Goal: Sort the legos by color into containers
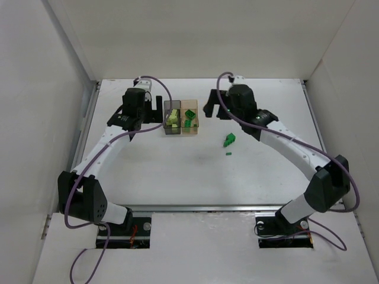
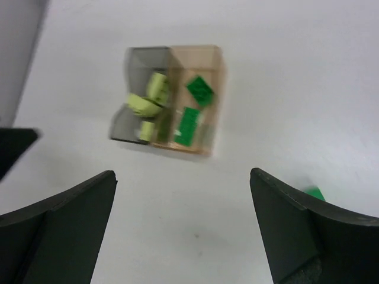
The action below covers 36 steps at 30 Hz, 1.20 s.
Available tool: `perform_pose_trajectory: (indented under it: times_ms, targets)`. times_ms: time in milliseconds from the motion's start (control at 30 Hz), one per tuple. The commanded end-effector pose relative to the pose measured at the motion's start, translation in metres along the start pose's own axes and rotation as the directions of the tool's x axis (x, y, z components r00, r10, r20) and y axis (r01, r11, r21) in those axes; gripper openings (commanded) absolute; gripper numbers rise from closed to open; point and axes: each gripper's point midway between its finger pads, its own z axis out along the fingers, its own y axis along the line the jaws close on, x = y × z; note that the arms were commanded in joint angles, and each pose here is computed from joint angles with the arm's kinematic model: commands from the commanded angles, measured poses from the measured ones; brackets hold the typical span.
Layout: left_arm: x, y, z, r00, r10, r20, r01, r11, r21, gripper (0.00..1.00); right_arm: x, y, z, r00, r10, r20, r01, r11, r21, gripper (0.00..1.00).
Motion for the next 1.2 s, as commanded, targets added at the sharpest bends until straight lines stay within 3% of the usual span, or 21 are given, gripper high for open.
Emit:
perform_pose_trajectory:
  times_ms: [0, 67, 133, 233, 267, 533, 667, 767, 900, 967, 1167]
  targets:
    - [-0.02, -0.017, -0.001, 0.998, 0.02, 0.064, -0.023, 0.998, 0.05, 1.0, 0.09, -0.11, -0.016, 0.933, 0.32, -0.167, -0.225, 0.878, 0.422, 0.99]
    - [-0.02, -0.019, 0.002, 0.998, 0.02, 0.065, -0.024, 0.998, 0.059, 1.0, 0.11, -0.136, -0.026, 0.892, 0.438, -0.114, -0.332, 0.804, 0.493, 0.99]
    - [-0.019, -0.026, 0.001, 0.998, 0.026, 0.063, -0.031, 0.996, 0.081, 1.0, 0.102, -0.13, -0.028, 0.84, 0.542, -0.014, -0.475, 0.747, 0.466, 0.99]
    - [-0.018, -0.033, 0.003, 0.998, 0.021, 0.061, -0.027, 0.995, 0.099, 1.0, 0.121, -0.122, -0.021, 0.74, 0.673, 0.001, -0.598, 0.657, 0.459, 0.99]
    - [-0.018, -0.033, 0.003, 0.998, 0.021, 0.061, -0.027, 0.995, 0.099, 1.0, 0.126, -0.119, -0.018, 0.734, 0.679, -0.009, -0.598, 0.653, 0.465, 0.96]
    - [-0.014, -0.036, -0.001, 0.996, 0.022, 0.085, -0.031, 0.993, 0.111, 1.0, 0.152, -0.106, 0.01, 0.767, 0.632, -0.113, -0.502, 0.699, 0.509, 0.9]
    - [-0.017, -0.036, -0.004, 0.995, 0.02, 0.093, -0.03, 0.993, 0.112, 1.0, 0.175, -0.121, 0.008, 0.749, 0.655, -0.099, -0.489, 0.648, 0.585, 0.83]
    - [-0.015, -0.033, -0.005, 0.995, 0.029, 0.096, -0.039, 0.994, 0.102, 1.0, 0.169, -0.13, 0.013, 0.744, 0.666, -0.056, -0.519, 0.628, 0.58, 0.76]
    - [-0.015, -0.033, -0.005, 0.995, 0.029, 0.096, -0.039, 0.994, 0.102, 1.0, 0.174, -0.142, 0.03, 0.822, 0.556, -0.125, -0.383, 0.701, 0.602, 0.65]
    - [-0.015, -0.033, -0.005, 0.995, 0.029, 0.096, -0.039, 0.994, 0.102, 1.0, 0.181, -0.141, 0.035, 0.817, 0.553, -0.166, -0.359, 0.711, 0.604, 0.57]
    - [-0.018, -0.03, -0.003, 0.994, 0.038, 0.099, -0.046, 0.996, 0.08, 1.0, 0.19, -0.136, 0.042, 0.803, 0.56, -0.202, -0.36, 0.727, 0.585, 0.48]
